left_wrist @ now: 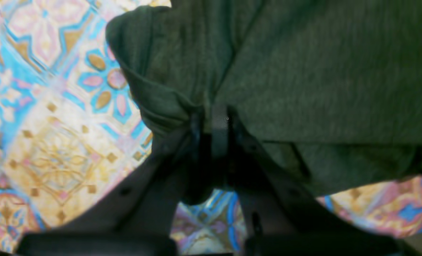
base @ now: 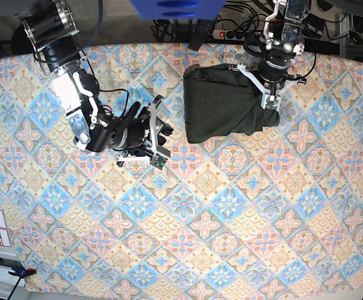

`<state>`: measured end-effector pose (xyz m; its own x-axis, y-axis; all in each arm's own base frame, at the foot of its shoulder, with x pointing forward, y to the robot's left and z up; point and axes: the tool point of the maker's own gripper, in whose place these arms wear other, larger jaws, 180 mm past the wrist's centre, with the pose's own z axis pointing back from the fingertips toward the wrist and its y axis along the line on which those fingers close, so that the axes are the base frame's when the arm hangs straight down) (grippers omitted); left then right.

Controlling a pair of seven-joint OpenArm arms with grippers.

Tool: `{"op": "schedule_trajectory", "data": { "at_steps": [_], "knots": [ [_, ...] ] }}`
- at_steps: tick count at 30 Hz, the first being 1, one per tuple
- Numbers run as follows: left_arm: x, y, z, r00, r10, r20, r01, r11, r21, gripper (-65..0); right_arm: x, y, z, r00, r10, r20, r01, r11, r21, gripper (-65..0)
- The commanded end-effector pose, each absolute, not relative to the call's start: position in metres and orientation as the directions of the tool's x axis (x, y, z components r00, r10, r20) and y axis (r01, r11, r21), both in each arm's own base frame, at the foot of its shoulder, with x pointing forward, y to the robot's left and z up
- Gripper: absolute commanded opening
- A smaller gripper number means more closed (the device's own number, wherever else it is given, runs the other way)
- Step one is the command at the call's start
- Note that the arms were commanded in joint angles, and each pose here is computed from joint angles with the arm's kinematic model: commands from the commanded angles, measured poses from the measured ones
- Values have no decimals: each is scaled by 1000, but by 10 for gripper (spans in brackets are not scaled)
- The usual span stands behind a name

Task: Fold the T-shirt properly
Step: 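Pull the grasped bundle edge outward with the left gripper, then release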

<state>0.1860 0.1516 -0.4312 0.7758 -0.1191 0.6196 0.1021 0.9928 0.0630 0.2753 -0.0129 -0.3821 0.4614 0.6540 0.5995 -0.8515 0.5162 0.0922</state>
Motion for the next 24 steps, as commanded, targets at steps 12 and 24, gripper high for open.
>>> {"op": "schedule_trajectory", "data": {
  "at_steps": [12, 24],
  "knots": [
    [194, 138, -407, 732, -90, 675, 110, 994, 13, -650, 284, -9, -371, 432, 644, 631, -860, 506, 71, -478],
    [175, 175, -399, 745, 114, 658, -63, 993, -101, -480, 283, -8, -371, 431, 645, 631, -860, 505, 72, -478]
  ]
}}
